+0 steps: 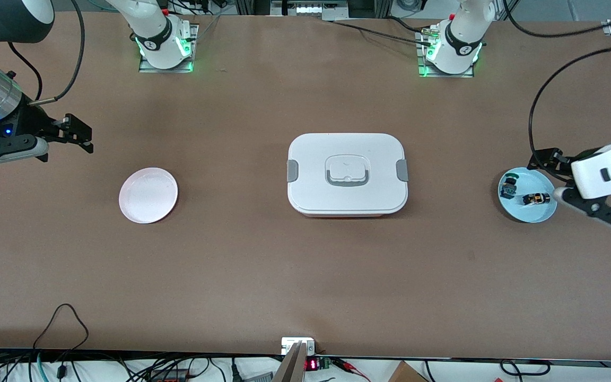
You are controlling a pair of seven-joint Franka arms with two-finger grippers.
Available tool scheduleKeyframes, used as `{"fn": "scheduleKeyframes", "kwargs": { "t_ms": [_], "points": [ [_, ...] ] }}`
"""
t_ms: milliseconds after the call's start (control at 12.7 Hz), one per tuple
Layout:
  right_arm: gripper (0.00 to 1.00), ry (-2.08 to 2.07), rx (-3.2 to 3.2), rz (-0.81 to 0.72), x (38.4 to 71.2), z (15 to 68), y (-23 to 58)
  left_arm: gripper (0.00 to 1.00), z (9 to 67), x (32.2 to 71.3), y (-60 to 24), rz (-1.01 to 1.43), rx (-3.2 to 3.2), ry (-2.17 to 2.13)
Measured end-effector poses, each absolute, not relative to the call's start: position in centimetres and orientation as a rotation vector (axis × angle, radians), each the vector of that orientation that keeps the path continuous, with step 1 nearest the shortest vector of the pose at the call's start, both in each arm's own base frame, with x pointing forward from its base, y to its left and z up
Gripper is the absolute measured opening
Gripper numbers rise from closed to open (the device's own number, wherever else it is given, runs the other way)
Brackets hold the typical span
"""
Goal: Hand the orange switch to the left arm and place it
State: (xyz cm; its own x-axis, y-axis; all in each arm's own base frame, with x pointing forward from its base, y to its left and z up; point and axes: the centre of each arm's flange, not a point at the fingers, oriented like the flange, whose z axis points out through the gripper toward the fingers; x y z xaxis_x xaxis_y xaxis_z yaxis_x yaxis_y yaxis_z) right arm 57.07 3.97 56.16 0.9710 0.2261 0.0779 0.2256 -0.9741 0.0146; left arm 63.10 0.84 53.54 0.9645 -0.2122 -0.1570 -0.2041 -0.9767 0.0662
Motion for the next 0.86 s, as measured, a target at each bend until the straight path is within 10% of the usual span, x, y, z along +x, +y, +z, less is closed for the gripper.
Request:
{"fn": "scheduleKeyframes", "kwargs": {
  "t_ms": [865],
  "points": [
    [1.00,0.357,3.113,0.125,57.1,56.2,4.0,1.00,57.1,54.8,-1.3,-0.016,3.171,-0.039]
  ]
}}
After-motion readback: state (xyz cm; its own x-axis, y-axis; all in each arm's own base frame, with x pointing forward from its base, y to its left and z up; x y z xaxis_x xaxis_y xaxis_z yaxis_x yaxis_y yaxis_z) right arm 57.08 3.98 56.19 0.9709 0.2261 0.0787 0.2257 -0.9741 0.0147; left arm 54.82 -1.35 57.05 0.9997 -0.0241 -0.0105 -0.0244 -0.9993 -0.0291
